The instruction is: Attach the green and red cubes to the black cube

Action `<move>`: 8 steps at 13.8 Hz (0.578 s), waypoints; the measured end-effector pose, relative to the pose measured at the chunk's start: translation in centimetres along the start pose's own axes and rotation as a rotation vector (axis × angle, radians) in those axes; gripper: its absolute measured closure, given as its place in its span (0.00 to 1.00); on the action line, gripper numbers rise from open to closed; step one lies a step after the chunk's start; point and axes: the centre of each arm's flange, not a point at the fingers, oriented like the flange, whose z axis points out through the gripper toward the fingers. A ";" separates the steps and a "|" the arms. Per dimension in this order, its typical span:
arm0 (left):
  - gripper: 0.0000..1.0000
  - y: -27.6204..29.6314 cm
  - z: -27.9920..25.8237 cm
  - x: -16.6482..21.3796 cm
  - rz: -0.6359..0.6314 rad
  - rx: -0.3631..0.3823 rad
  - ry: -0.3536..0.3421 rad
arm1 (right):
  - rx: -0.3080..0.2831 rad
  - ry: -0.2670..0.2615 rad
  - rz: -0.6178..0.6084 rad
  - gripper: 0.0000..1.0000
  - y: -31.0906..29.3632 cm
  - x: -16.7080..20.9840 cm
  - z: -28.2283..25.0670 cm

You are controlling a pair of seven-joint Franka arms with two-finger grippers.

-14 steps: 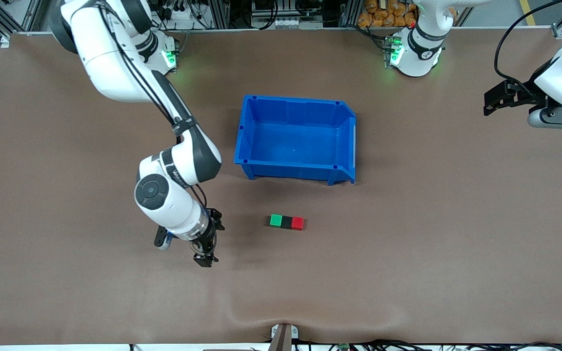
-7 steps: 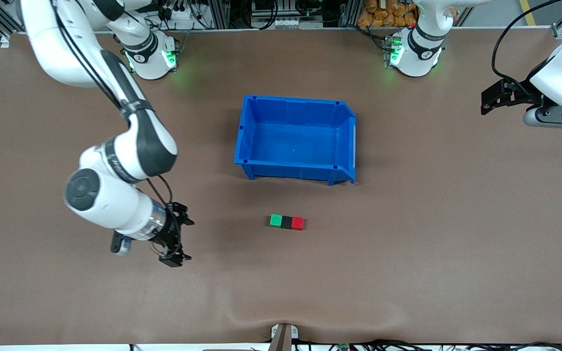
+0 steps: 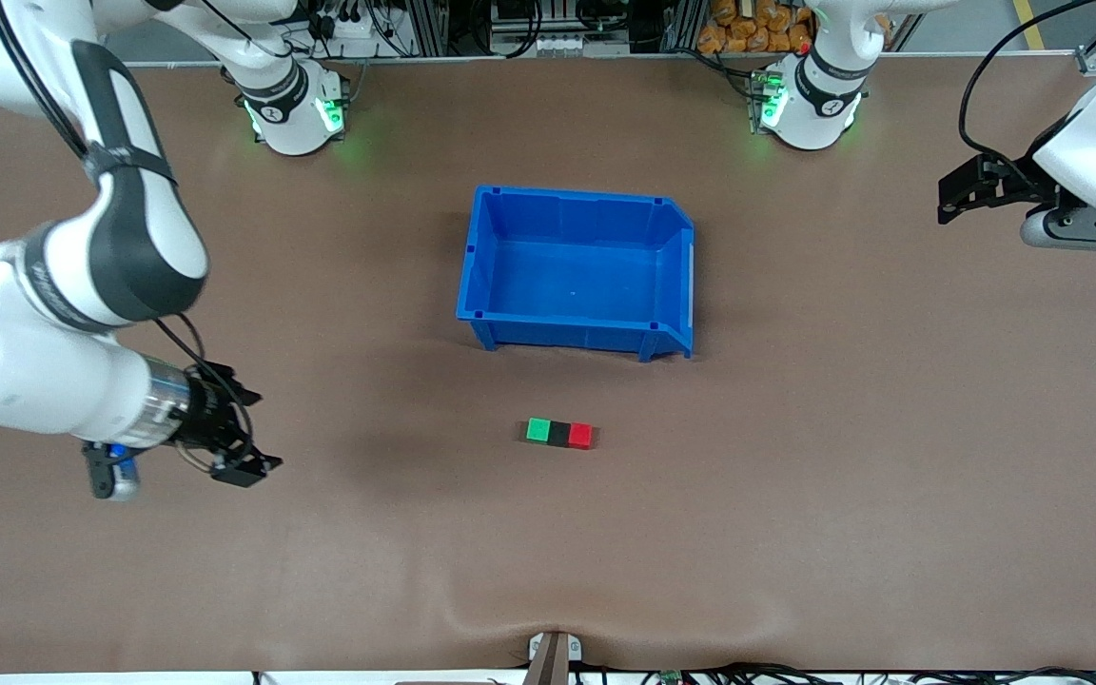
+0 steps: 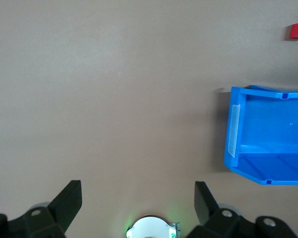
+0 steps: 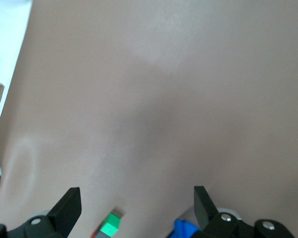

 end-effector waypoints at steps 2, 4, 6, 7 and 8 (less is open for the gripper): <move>0.00 0.0 0.1 0.0 0.000 0.000 -0.001 | -0.031 0.013 -0.105 0.00 1.2 0.5 -1.5; 0.00 0.0 0.1 0.0 0.000 0.000 -0.002 | -0.068 0.019 -0.236 0.00 2.7 1.8 -2.6; 0.00 0.0 0.1 0.0 0.000 0.000 -0.001 | -0.100 0.020 -0.371 0.00 4.3 3.3 -4.1; 0.00 0.0 0.1 0.0 0.001 0.000 -0.001 | -0.114 0.018 -0.435 0.00 5.2 3.6 -5.1; 0.00 0.0 0.0 0.1 0.000 0.000 0.000 | -0.126 0.016 -0.494 0.00 6.1 3.9 -6.3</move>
